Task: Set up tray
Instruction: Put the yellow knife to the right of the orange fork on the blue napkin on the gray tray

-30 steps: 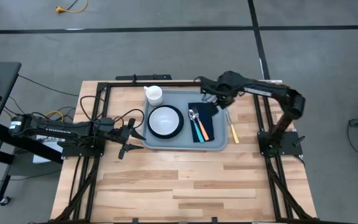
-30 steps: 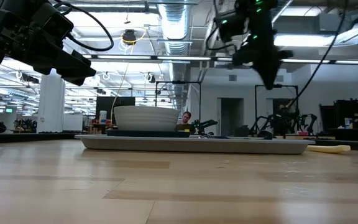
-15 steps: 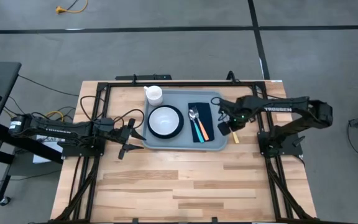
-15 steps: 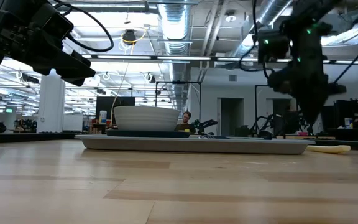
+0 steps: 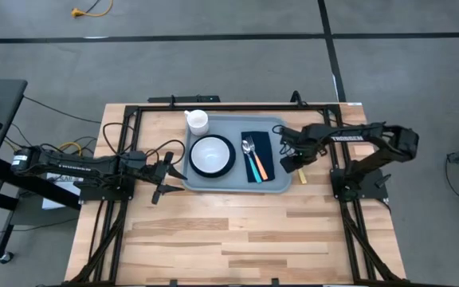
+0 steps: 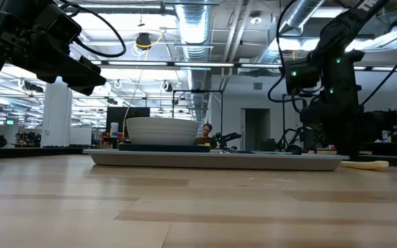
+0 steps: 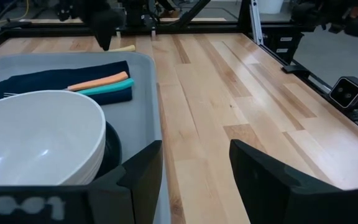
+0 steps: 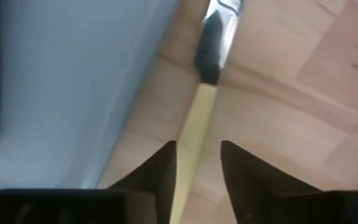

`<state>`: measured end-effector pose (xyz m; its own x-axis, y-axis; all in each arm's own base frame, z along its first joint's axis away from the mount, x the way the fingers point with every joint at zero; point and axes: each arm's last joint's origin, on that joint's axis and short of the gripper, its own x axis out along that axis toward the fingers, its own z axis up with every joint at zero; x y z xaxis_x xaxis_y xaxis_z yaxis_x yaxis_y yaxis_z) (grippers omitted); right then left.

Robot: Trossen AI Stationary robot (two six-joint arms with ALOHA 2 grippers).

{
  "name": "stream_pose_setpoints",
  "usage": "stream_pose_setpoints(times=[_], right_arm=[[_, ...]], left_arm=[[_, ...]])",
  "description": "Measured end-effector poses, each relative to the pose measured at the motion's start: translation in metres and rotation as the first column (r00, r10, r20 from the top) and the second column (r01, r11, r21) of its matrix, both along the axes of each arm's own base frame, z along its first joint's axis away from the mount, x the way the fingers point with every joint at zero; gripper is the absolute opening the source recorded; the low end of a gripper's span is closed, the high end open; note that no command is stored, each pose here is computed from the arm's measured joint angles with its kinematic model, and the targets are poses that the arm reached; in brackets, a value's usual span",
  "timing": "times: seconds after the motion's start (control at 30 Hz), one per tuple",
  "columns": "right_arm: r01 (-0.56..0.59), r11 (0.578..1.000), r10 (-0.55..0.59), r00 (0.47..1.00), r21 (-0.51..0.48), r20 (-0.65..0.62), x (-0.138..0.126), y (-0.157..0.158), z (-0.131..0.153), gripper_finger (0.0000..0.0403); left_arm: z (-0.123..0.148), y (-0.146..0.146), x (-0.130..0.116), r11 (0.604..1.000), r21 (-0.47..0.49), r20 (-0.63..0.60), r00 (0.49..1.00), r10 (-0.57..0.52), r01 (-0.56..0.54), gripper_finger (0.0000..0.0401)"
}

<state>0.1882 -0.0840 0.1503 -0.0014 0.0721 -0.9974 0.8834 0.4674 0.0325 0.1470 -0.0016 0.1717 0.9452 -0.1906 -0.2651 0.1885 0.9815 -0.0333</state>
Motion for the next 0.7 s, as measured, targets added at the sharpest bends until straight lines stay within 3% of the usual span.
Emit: stream_pose_setpoints(times=[0.23,0.43,0.57,0.7], right_arm=[[-0.027,0.999,0.028,0.999,0.036,-0.029,0.005,-0.010,-0.017,0.0163],[-0.046,0.997,0.050,0.996,0.058,-0.077,0.006,-0.011,-0.026,0.0173],[-0.011,0.999,0.015,0.997,0.051,-0.081,0.004,-0.014,-0.025,0.0137],[0.060,0.997,-0.057,0.996,0.040,-0.067,-0.001,-0.018,-0.020,0.0042]], left_arm=[[0.000,0.000,0.000,1.000,0.014,0.003,1.000,-0.003,0.003,0.0176],[0.000,0.000,0.000,1.000,0.015,0.003,1.000,-0.003,0.003,0.0176],[0.000,0.000,0.000,1.000,0.015,0.002,1.000,-0.003,0.003,0.0176],[0.000,0.000,0.000,1.000,0.015,0.002,1.000,-0.002,0.002,0.0176]])
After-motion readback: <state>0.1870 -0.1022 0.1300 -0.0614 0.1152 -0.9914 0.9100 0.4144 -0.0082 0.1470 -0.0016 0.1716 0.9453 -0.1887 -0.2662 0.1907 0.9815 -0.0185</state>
